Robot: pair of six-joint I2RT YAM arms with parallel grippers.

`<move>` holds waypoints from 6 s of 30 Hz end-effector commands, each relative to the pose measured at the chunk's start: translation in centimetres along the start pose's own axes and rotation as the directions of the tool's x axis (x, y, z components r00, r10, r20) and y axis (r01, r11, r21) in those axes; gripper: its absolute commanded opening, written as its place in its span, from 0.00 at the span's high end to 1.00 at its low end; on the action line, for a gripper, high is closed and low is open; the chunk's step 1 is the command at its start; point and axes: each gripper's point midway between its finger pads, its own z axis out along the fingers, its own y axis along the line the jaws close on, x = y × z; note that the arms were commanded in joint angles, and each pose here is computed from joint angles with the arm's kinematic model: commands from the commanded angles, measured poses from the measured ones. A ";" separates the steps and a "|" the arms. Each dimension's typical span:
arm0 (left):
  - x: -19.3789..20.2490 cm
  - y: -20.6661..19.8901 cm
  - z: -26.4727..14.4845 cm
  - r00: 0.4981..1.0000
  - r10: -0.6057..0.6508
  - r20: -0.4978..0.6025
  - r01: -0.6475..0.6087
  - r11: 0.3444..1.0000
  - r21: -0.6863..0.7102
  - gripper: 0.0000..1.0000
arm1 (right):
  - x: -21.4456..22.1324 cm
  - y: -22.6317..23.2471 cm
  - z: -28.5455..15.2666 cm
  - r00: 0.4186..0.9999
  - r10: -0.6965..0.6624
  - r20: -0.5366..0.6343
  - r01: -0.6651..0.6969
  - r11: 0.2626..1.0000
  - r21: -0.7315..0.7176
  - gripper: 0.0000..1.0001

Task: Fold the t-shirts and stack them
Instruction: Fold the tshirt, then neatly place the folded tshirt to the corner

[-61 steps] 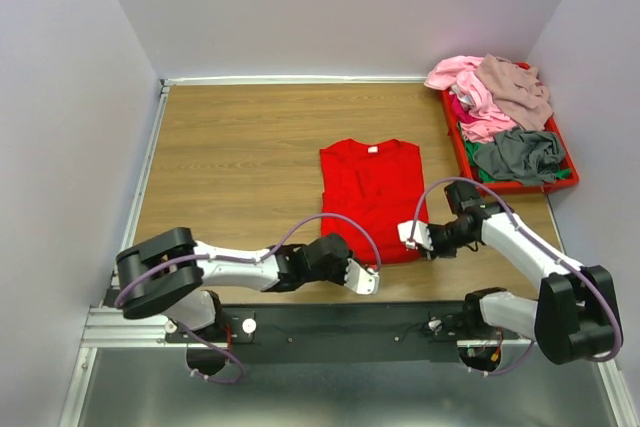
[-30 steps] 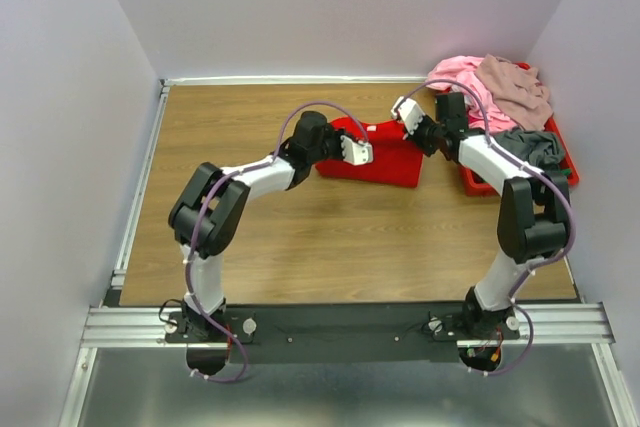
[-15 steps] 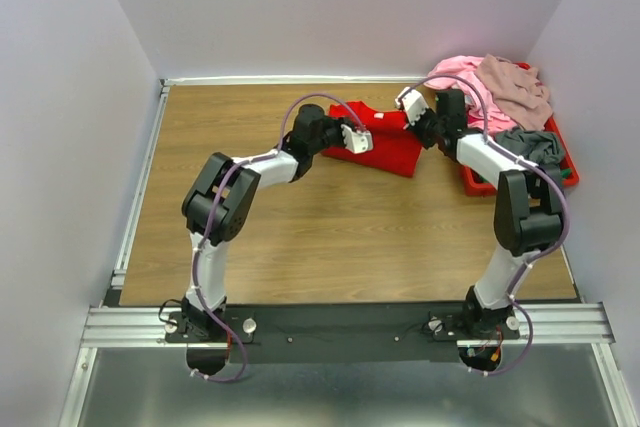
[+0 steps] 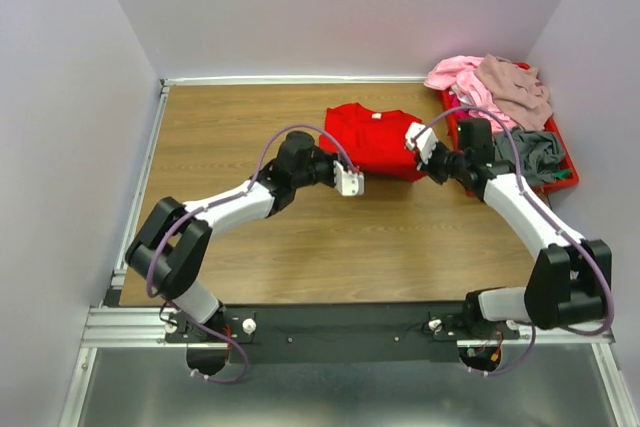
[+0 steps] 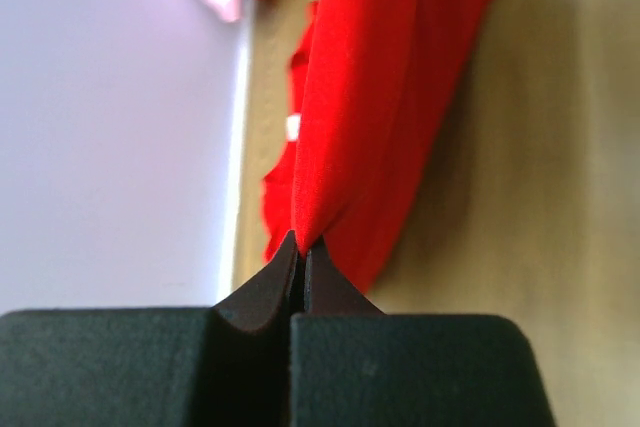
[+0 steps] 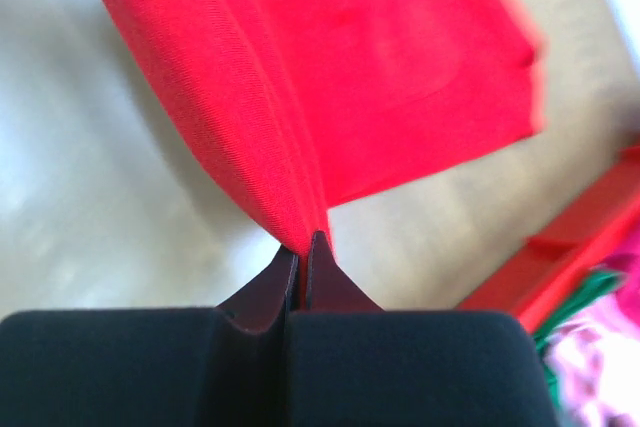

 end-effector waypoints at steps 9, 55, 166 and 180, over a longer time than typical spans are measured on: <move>-8.7 -12.9 -5.0 0.988 -0.151 0.017 0.137 0.932 0.337 1.00 | 3.1 11.0 -8.6 0.985 -0.145 -0.091 0.103 0.928 -0.358 1.00; 6.5 2.5 0.5 0.981 -0.093 -0.170 0.070 0.988 -0.137 1.00 | 1.4 -7.0 6.4 0.990 0.105 -0.093 -0.098 0.992 0.077 1.00; 4.5 -10.3 -11.8 -0.204 -0.971 0.124 0.921 -0.234 -0.312 0.02 | 5.5 1.1 10.7 0.513 0.827 -0.230 -0.838 0.541 0.075 0.22; 5.3 -10.5 -11.5 -0.221 -0.969 0.111 0.905 -0.246 -0.347 0.02 | 4.1 4.1 12.9 0.534 0.793 -0.293 -0.830 0.558 -0.005 0.80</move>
